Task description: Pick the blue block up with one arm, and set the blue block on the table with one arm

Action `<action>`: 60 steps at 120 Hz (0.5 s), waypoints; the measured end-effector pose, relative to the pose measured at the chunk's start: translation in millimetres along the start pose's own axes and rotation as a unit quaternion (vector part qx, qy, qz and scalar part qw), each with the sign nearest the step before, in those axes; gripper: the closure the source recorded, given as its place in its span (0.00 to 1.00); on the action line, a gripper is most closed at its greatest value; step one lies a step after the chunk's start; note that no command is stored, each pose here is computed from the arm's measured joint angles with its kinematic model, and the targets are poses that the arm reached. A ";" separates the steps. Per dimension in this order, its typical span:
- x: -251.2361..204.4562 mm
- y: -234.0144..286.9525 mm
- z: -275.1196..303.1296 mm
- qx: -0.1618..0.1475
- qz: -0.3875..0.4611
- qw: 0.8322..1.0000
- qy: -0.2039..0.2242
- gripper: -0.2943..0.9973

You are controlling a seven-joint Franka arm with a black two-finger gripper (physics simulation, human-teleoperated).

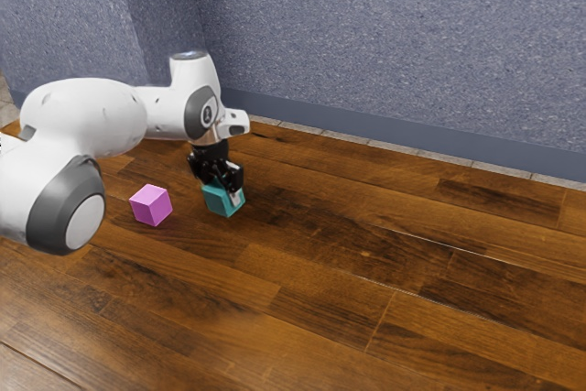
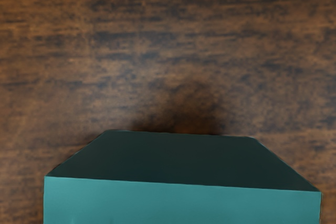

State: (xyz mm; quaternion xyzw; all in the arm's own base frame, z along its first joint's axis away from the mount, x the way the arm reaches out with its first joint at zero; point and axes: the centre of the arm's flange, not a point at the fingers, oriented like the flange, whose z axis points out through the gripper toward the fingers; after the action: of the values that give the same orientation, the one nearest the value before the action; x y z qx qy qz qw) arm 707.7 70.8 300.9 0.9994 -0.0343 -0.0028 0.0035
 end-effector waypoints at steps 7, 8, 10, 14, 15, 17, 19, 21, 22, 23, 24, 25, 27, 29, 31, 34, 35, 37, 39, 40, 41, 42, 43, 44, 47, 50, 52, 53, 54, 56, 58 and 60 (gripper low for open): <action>0.1 0.2 1.7 -0.003 -0.001 1.000 0.000 0.44; 0.1 0.2 2.0 -0.003 -0.001 1.000 0.000 0.43; 0.2 0.3 2.5 -0.004 -0.001 1.000 0.000 0.42; 0.2 0.4 3.1 -0.005 -0.002 1.000 0.000 0.41; 0.2 0.4 3.2 -0.005 -0.002 1.000 0.000 0.40; 0.2 0.5 3.4 -0.006 -0.002 1.000 0.000 0.39; 0.2 0.5 3.5 -0.006 -0.002 1.000 0.000 0.38; 0.2 0.6 3.6 -0.006 -0.002 1.000 0.000 0.37; 0.3 0.6 3.6 -0.007 -0.002 1.000 0.001 0.37; 0.3 0.6 3.7 -0.007 -0.002 1.000 0.001 0.36; 0.3 0.6 3.7 -0.007 -0.002 1.000 0.001 0.36; 0.3 0.6 3.7 -0.007 -0.002 1.000 0.001 0.35; 0.3 0.7 3.7 -0.007 -0.002 1.000 0.001 0.35; 0.3 0.7 3.6 -0.008 -0.002 1.000 0.001 0.34; 0.4 0.8 1.6 -0.008 -0.001 1.000 0.003 0.33; 0.7 1.2 -6.3 -0.009 -0.001 1.000 0.008 0.32; 0.6 1.5 -10.4 -0.010 -0.001 1.000 0.011 0.32; 0.3 1.6 -18.7 -0.012 -0.001 1.000 0.017 0.31; -0.8 1.6 -29.6 -0.014 -0.001 1.000 0.024 0.31; -1.7 1.6 -35.4 -0.015 -0.001 0.999 0.028 0.31; -2.7 1.4 -41.1 -0.016 -0.001 0.999 0.031 0.30; -3.7 1.4 -46.6 -0.018 -0.001 0.999 0.035 0.30; -4.7 1.2 -51.7 -0.019 -0.001 0.999 0.038 0.30; -5.6 1.0 -56.6 -0.019 -0.001 0.999 0.041 0.30; -8.9 0.3 -71.3 -0.021 -0.001 0.999 0.050 0.29; -12.2 -0.1 -85.2 -0.022 0.001 0.998 0.058 0.29; -14.3 -0.3 -92.8 -0.022 0.002 0.998 0.062 0.28; -15.7 -0.3 -96.6 -0.022 0.003 0.998 0.064 0.28; -17.3 -0.4 -100.3 -0.022 0.003 0.998 0.066 0.28; -21.2 -0.2 -107.3 -0.024 0.004 0.997 0.068 0.28; -24.4 -0.3 -113.4 -0.025 0.005 0.997 0.070 0.28; -27.1 -0.4 -118.6 -0.027 0.006 0.997 0.071 0.27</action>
State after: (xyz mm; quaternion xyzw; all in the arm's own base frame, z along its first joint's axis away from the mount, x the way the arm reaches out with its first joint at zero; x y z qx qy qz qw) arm 681.4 73.8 419.7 0.9964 -0.0398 0.0673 0.0325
